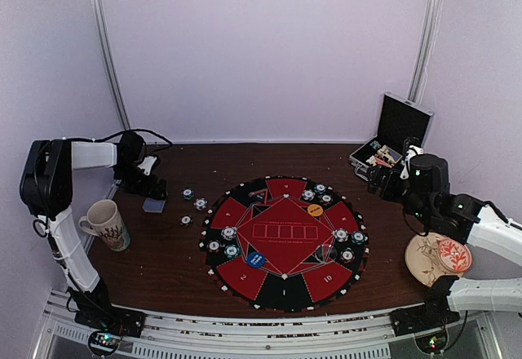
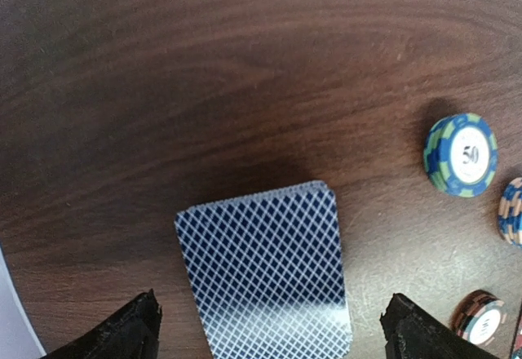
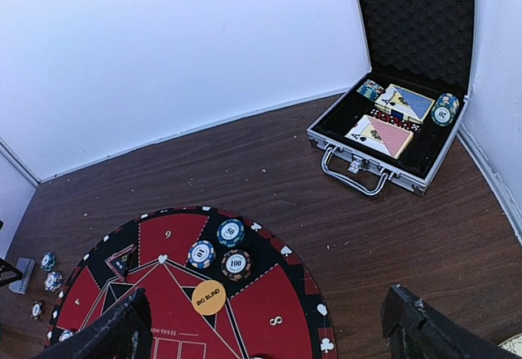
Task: Distribute texas hold em gaming equipment
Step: Pick up the face-down deck piles from the center of the board.
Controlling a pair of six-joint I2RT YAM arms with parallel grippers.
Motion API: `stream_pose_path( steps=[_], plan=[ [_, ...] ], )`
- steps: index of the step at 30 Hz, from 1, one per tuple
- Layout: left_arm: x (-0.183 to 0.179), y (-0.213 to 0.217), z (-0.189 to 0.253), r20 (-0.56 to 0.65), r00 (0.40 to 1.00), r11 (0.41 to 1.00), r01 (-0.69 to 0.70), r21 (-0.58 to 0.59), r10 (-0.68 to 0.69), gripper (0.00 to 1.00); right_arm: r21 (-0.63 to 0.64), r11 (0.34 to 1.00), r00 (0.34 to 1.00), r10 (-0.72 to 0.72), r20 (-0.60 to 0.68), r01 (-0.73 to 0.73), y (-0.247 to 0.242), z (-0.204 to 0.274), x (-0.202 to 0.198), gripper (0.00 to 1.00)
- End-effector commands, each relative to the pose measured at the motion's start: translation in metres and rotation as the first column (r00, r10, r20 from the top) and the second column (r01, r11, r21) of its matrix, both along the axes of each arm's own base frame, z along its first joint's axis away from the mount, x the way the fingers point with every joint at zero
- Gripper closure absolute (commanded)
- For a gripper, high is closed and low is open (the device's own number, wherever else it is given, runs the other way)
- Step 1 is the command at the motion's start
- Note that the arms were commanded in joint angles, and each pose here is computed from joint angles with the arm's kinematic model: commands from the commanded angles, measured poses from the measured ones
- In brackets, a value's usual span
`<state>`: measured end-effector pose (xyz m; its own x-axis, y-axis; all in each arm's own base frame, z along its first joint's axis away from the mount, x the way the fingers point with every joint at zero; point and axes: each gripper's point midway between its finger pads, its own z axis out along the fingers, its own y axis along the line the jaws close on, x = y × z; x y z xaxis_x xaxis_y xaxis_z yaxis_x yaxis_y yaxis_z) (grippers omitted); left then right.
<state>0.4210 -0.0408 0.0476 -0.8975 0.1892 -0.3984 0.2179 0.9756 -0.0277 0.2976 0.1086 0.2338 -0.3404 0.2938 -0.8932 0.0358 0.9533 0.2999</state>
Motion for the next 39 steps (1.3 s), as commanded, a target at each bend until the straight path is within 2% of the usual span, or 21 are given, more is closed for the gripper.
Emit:
stream_pose_path(
  steps=[1,11,20,32,39],
  plan=[
    [-0.001,0.001,-0.016,-0.023,0.999,1.000,-0.026,0.001,0.026,0.02,0.014,1.000,1.000,0.011,0.021,-0.011,0.001,0.006,-0.001,0.00],
    [-0.008,0.002,-0.035,-0.063,0.997,0.999,-0.039,0.004,0.039,0.02,0.016,1.000,1.000,0.020,0.022,-0.020,0.003,0.007,0.000,0.00],
    [-0.018,0.003,-0.052,-0.099,0.994,0.996,-0.030,0.080,0.038,0.03,0.016,1.000,0.999,0.023,0.022,-0.024,0.003,0.007,-0.001,0.00],
    [-0.035,0.003,-0.065,-0.142,0.990,0.993,-0.003,0.116,0.019,0.17,0.017,1.000,0.999,0.025,0.025,-0.026,0.003,0.008,-0.002,0.00],
    [-0.039,0.001,-0.064,-0.147,0.989,0.994,0.008,0.106,0.008,0.33,0.017,0.999,0.999,0.027,0.025,-0.027,0.003,0.008,-0.002,0.00]
  ],
)
